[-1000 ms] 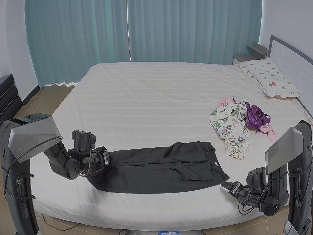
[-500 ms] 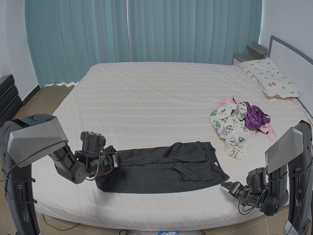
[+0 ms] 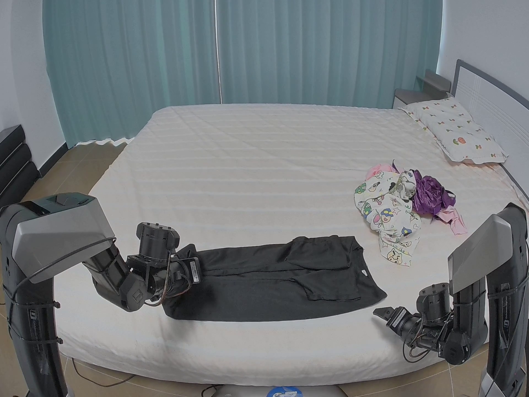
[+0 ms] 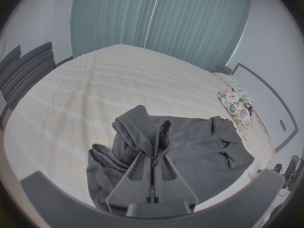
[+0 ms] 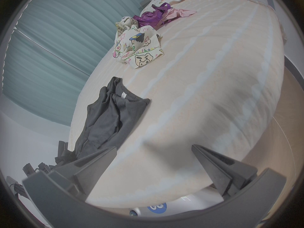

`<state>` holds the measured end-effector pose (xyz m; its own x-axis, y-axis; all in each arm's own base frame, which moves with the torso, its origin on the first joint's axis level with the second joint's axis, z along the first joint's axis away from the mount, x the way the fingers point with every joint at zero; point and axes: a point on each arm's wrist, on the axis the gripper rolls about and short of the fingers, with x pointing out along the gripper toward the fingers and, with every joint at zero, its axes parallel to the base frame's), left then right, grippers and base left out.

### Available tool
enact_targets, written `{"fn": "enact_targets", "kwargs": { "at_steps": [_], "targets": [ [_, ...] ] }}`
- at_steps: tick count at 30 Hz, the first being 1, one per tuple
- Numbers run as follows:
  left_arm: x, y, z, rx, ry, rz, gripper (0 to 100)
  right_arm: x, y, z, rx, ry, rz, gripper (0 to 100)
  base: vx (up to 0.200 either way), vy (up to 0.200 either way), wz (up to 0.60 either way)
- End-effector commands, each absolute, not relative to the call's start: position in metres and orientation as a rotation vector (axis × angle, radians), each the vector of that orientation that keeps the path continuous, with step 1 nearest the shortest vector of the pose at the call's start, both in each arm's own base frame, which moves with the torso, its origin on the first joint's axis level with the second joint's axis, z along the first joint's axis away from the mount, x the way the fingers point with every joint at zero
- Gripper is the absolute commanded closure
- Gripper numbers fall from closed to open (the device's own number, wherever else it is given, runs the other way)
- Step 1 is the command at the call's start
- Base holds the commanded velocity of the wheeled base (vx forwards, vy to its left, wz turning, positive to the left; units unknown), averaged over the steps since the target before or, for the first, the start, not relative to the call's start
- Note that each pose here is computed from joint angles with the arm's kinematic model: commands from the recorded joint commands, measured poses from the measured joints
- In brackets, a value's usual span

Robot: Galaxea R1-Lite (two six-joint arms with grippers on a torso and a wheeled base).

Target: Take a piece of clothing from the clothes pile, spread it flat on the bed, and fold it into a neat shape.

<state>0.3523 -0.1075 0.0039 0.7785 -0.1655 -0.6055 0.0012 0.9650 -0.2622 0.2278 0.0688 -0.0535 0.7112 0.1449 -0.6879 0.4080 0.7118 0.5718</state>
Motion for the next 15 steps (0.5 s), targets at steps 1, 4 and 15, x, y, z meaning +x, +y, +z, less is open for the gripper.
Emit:
{"fn": "enact_targets", "kwargs": {
  "at_steps": [1,4,15],
  "targets": [
    [0.356,-0.107,0.005,-0.259,0.661,-0.087,100,0.229,0.069,-0.052,0.789,0.77,-0.155,0,0.0,0.0,0.0],
    [0.363,-0.106,0.01,-0.268,0.638,-0.084,100,0.229,0.069,-0.052,0.789,0.77,-0.155,0,0.0,0.0,0.0],
    [0.366,-0.111,0.014,-0.261,0.638,-0.077,100,0.229,0.069,-0.053,0.788,0.771,-0.156,0,0.0,-0.055,0.0]
  ]
}}
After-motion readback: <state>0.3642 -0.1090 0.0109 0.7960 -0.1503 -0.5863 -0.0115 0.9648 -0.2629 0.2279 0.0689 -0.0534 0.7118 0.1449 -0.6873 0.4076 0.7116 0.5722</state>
